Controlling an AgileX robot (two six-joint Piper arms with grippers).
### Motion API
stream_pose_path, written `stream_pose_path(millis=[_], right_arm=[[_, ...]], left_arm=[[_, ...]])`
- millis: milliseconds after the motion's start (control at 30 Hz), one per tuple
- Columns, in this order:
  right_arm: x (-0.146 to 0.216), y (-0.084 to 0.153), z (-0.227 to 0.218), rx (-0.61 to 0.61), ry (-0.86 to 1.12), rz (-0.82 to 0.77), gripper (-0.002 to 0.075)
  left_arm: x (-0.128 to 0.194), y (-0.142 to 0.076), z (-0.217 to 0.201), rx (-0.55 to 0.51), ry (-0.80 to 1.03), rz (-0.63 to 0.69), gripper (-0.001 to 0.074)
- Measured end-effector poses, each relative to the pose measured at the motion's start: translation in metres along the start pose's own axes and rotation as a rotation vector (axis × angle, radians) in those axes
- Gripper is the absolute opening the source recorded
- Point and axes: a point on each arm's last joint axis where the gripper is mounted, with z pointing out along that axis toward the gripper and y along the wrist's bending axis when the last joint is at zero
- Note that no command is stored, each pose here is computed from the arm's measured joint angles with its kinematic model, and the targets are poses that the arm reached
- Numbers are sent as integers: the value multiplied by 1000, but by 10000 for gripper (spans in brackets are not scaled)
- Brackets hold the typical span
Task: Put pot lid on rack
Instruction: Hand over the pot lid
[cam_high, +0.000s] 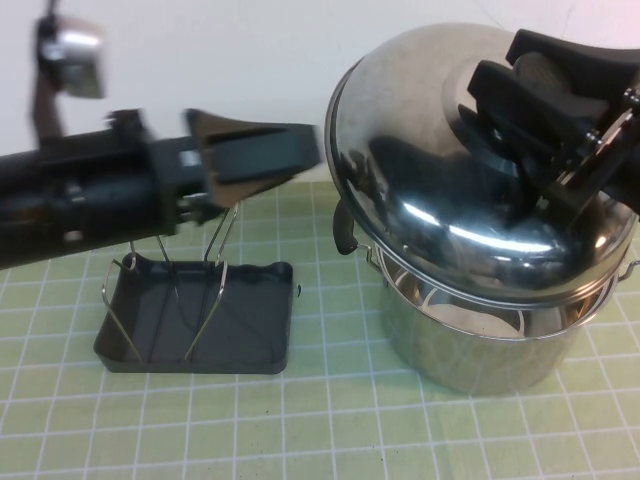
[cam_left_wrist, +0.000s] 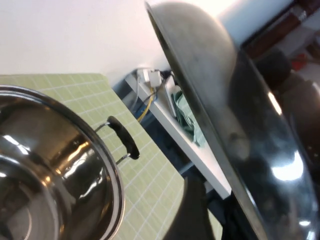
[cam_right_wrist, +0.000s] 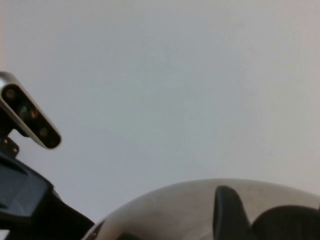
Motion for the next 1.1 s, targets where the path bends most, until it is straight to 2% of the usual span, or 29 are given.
stream_pose_path(millis=[433,500,667,800,900,933,1100], right_arm=[[-2,3,0,-36,-23,-22,335],[-2,2,0,-34,-23,-27,335],[-2,1,-1,-22,-24,-24,335],[-1,0,-1,-12,-9,-16,346],[1,-1,-1,-7,11,-21,398],[1,-1,-1,-6,16,-22,410],[-3,4,-3,-31,15,-57,428]], left_arm=[[-10,-15,73,77,78,93,506],[-12,-16,78,86,78,94,454],[-15,-23,79,131,78,80,179],[-15,-23,79,134,83,95,173],[-15,-26,80,139,94,120,128],[-16,-27,80,137,97,136,109],[-25,-28,69,85,51,250,111]])
